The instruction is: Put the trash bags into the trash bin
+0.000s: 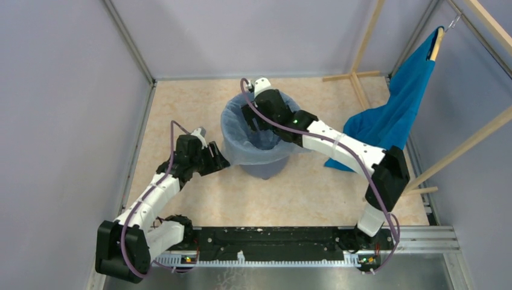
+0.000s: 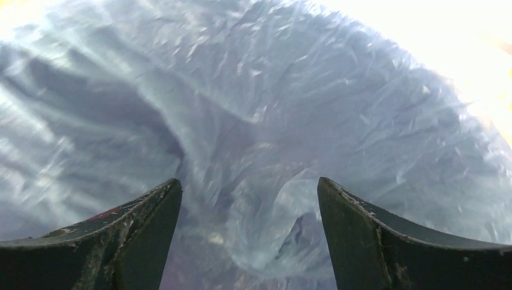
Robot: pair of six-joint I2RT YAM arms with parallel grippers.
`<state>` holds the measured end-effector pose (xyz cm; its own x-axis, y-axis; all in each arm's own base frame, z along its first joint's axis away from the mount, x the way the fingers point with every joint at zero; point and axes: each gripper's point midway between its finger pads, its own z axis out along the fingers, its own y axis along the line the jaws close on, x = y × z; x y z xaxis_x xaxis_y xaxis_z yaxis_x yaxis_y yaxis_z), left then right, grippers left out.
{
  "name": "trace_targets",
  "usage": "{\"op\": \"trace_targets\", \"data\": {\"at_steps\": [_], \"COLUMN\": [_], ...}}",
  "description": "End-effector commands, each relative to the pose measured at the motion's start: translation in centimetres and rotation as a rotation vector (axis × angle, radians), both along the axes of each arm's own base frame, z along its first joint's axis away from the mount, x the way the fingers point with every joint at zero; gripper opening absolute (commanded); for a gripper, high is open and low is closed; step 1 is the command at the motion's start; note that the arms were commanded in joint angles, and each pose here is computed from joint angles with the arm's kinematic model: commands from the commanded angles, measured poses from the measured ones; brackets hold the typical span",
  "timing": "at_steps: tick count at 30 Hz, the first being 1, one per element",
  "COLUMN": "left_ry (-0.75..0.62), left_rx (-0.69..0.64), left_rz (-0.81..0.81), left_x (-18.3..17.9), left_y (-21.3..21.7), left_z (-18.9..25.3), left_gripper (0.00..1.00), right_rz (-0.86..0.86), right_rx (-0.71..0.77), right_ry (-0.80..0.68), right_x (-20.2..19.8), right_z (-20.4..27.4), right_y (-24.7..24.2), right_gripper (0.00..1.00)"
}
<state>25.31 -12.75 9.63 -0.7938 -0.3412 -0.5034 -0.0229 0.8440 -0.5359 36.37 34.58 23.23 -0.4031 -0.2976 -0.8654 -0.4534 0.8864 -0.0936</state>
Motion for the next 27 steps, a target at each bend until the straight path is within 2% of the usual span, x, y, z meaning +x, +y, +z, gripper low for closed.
{"op": "trace_targets", "data": {"at_steps": [1,6,13,21,27], "left_ry": [-0.056,-0.049,-0.096,-0.113,-0.102], "left_rx": [-0.022,-0.035,-0.055,-0.069,-0.066], "left_rz": [0.003,-0.006,0.016,0.035,0.037], "left_x": [1.1,0.8,0.5,0.8,0.7], "left_y": [-0.3,-0.5,-0.3,-0.4,-0.3], "left_z": [1.6,1.8,3.1,3.6,2.7], "left_gripper": [0.63,0.63,0.62,0.61,0.61], "right_rz": [0.121,0.145,0.147,0.153,0.148], "right_rx": [0.105,0.137,0.169,0.087,0.049], "right_ry": [0.034,0.094,0.174,0.099,0.095], "right_x": [-2.3,-1.4,-0.8,-1.6,-3.7], "right_z": [1.0,-2.0,-6.4,-0.7,-0.1], "right_y": [1.8,4.8,7.2,3.9,0.6], "right_gripper": [0.85,0.91,0.92,0.95,0.99]}}
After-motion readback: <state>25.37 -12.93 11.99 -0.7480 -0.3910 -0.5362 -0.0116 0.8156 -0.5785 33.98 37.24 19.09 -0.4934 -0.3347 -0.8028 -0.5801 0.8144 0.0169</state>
